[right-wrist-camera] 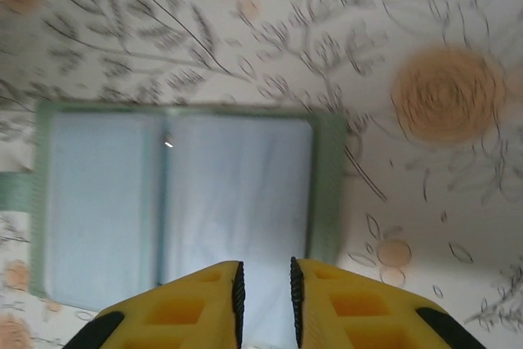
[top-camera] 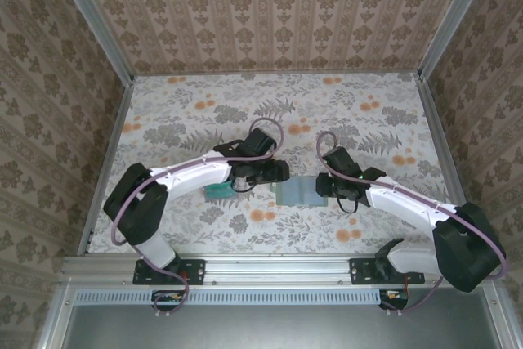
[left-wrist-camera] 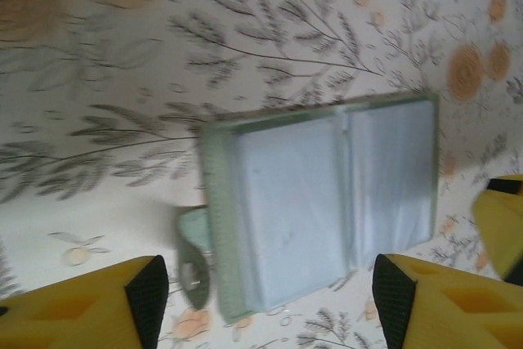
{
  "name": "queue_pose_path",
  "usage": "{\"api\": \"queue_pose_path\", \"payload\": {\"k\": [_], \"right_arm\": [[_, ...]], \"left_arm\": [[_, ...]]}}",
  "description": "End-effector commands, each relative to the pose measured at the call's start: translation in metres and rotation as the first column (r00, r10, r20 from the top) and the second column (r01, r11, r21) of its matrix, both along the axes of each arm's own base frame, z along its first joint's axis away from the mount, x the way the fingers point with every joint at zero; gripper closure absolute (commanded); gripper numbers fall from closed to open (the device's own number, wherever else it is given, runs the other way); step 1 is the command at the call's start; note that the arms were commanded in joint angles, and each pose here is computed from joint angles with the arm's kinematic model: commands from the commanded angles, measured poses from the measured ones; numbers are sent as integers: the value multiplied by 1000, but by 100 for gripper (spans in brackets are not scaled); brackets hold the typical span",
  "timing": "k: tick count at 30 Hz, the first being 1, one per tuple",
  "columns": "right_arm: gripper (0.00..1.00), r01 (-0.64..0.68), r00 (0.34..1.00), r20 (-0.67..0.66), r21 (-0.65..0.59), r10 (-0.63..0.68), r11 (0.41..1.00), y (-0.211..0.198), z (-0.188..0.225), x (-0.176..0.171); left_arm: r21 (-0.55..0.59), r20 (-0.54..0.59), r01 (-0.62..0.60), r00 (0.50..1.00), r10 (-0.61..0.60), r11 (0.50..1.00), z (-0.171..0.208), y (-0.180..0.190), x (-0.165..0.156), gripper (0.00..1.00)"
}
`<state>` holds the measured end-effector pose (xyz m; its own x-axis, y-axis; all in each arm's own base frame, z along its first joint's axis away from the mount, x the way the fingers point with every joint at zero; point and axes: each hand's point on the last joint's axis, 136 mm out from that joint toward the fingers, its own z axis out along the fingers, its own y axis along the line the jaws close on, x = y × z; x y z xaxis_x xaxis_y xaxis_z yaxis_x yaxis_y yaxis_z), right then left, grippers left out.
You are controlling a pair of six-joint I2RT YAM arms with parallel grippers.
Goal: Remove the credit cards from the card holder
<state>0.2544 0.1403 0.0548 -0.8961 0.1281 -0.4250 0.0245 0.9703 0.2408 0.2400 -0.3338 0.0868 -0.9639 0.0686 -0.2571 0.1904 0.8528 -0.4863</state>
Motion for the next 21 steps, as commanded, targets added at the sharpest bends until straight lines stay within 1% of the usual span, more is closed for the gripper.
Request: {"api": "queue_pose_path", "payload": {"k": [1, 3, 5, 9, 21], "right_arm": [[75, 62, 996, -62, -4, -62, 998, -9, -15, -11], [75, 67, 994, -80, -12, -68, 998, -11, -22, -14], [75, 74, 992, -97, -13, -75, 997, -11, -28, -16], [76, 85, 991, -106, 0, -84, 996, -10, -35, -17], [76, 72, 991, -115, 5, -71, 997, -6, -39, -14]], "left_arm": [[-25, -3, 82, 997, -82, 996, 7, -19, -6, 34], [-29, -19, 98, 995, -98, 995, 3, -25, -7, 39], [-27, -39, 116, 992, -117, 993, -3, -30, -11, 45], [-6, -83, 122, 989, -122, 992, -18, -33, -17, 50], [61, -154, 107, 983, -96, 992, -49, -26, -21, 50]]}}
